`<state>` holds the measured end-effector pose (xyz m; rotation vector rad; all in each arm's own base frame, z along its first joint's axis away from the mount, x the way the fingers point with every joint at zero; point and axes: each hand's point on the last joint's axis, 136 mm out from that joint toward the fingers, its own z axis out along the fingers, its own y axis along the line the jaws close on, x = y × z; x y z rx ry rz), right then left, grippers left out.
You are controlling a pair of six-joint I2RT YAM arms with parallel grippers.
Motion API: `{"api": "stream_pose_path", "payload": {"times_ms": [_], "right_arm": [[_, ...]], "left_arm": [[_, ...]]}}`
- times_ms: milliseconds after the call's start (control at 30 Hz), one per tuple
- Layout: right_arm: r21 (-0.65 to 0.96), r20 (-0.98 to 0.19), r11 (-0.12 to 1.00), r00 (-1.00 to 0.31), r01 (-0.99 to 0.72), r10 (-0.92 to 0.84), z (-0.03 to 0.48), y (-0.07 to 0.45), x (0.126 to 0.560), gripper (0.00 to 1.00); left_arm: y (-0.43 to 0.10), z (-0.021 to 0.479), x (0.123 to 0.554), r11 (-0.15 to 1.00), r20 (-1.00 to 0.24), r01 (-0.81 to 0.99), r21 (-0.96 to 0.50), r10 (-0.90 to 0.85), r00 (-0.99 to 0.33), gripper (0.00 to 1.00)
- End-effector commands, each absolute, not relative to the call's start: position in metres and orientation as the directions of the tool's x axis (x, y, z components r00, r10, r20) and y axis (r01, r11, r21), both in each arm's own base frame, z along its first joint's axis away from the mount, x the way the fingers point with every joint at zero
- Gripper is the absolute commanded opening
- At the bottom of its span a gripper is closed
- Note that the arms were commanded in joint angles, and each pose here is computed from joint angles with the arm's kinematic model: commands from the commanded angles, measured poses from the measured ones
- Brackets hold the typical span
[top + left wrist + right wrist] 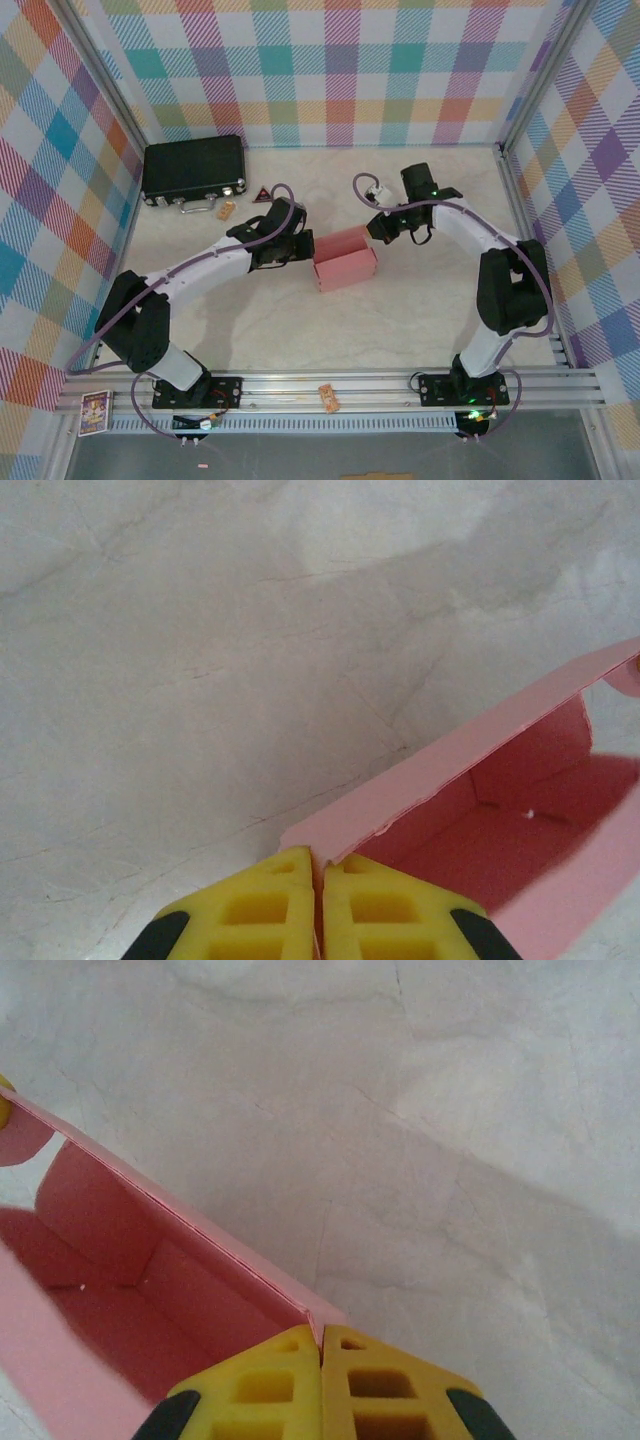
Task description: Fold the paper box
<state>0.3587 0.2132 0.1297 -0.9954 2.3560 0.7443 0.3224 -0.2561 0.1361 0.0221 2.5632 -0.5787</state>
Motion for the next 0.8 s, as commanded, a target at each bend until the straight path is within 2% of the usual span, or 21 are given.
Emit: {"api": "stream_pose_path", "payload": {"times_ms": [0, 200, 300, 333, 433, 567, 667, 700, 767], "right_arm": [[0.339, -0.597, 0.599, -0.658, -0.725, -0.459, 0.136, 0.223, 0.347, 0.05], [0.319, -0.61, 0.623, -0.658, -0.714, -0.441, 0.134, 0.223, 0.343, 0.06], [0.307, -0.617, 0.629, -0.653, -0.714, -0.439, 0.135, 0.222, 0.344, 0.12], [0.299, -0.619, 0.637, -0.652, -0.711, -0.437, 0.136, 0.221, 0.344, 0.17], [0.274, -0.637, 0.644, -0.636, -0.715, -0.435, 0.142, 0.219, 0.346, 0.22], [0.258, -0.647, 0.645, -0.625, -0.719, -0.437, 0.146, 0.217, 0.345, 0.22], [0.254, -0.648, 0.646, -0.622, -0.72, -0.439, 0.147, 0.216, 0.344, 0.31], [0.25, -0.648, 0.65, -0.622, -0.718, -0.439, 0.147, 0.215, 0.344, 0.37], [0.234, -0.652, 0.663, -0.621, -0.711, -0.436, 0.147, 0.212, 0.344, 0.4]], "left_arm": [[-0.266, 0.137, 0.32, 0.895, -0.459, 0.114, -0.431, -0.109, -0.882, 0.08], [-0.268, 0.138, 0.319, 0.891, -0.463, 0.119, -0.437, -0.11, -0.88, 0.08], [-0.268, 0.139, 0.318, 0.891, -0.465, 0.123, -0.437, -0.108, -0.879, 0.08], [-0.267, 0.14, 0.318, 0.891, -0.466, 0.122, -0.437, -0.108, -0.878, 0.08], [-0.266, 0.142, 0.318, 0.891, -0.472, 0.125, -0.436, -0.108, -0.875, 0.08], [-0.265, 0.143, 0.317, 0.892, -0.476, 0.128, -0.434, -0.106, -0.873, 0.08], [-0.265, 0.145, 0.316, 0.889, -0.482, 0.135, -0.437, -0.105, -0.87, 0.08], [-0.265, 0.145, 0.316, 0.89, -0.483, 0.135, -0.436, -0.105, -0.869, 0.08], [-0.263, 0.144, 0.316, 0.892, -0.484, 0.133, -0.432, -0.105, -0.869, 0.08]]}}
